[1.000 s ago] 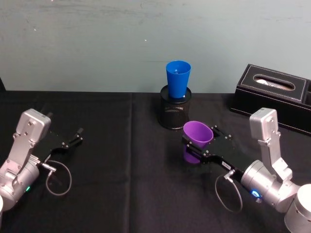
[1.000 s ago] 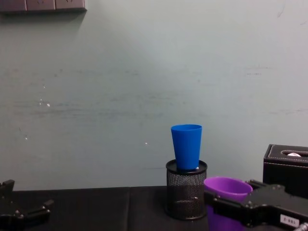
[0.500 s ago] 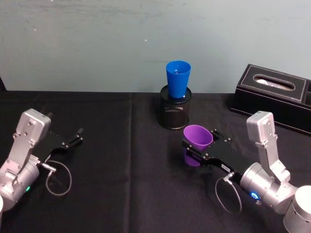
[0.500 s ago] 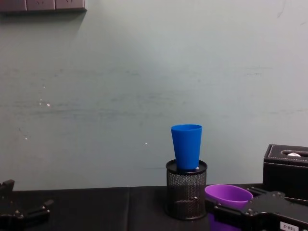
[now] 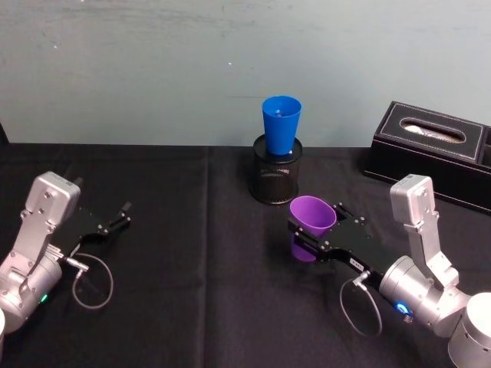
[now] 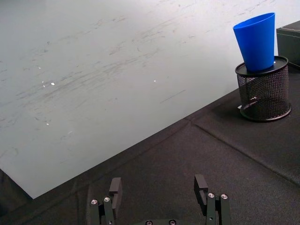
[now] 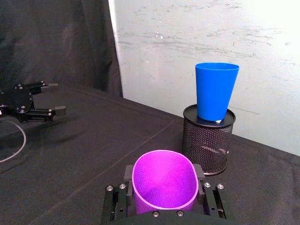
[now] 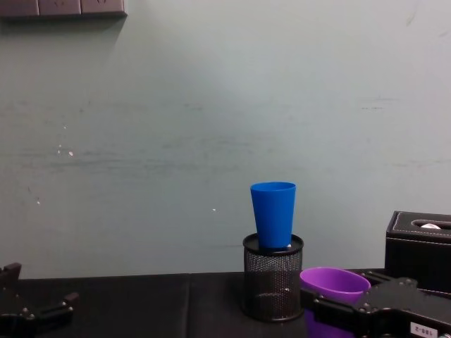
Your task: Pick up one cup with a gripper and tap it against the other cup.
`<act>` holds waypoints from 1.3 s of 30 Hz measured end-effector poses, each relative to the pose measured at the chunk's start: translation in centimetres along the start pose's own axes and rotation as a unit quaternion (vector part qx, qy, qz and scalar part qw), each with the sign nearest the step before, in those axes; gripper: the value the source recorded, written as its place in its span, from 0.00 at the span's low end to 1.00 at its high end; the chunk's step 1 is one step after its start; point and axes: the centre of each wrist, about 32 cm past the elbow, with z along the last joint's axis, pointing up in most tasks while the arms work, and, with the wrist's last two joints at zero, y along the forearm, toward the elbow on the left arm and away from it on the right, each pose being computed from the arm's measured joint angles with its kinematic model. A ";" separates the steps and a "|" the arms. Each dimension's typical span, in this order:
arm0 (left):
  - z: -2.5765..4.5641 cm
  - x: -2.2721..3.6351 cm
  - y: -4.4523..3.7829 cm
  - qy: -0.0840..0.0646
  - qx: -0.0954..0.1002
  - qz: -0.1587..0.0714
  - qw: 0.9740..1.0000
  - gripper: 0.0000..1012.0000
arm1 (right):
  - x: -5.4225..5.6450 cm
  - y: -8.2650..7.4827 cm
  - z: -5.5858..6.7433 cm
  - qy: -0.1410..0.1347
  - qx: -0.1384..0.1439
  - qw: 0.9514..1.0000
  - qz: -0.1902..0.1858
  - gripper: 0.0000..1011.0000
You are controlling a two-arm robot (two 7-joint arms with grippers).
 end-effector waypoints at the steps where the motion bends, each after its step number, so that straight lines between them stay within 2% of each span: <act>1: 0.00 0.00 0.00 0.000 0.000 0.000 1.000 1.00 | 0.0 0.0 0.0 0.000 0.000 1.000 0.000 0.73; 9: 0.00 0.00 0.00 0.000 0.000 0.000 1.000 1.00 | 0.0 0.0 0.0 0.000 0.000 1.000 0.000 0.73; 23: 0.00 0.00 0.00 0.000 0.000 0.000 1.000 1.00 | 0.2 0.3 -1.5 -0.011 -0.007 1.000 -0.002 0.73; 33: 0.00 0.00 0.00 0.000 0.000 0.000 1.000 1.00 | 0.2 0.5 -2.7 -0.006 -0.012 1.000 0.004 0.73; 39: 0.00 0.00 0.00 0.000 0.000 0.000 1.000 1.00 | 0.2 0.6 -2.9 -0.002 -0.012 1.000 0.006 0.73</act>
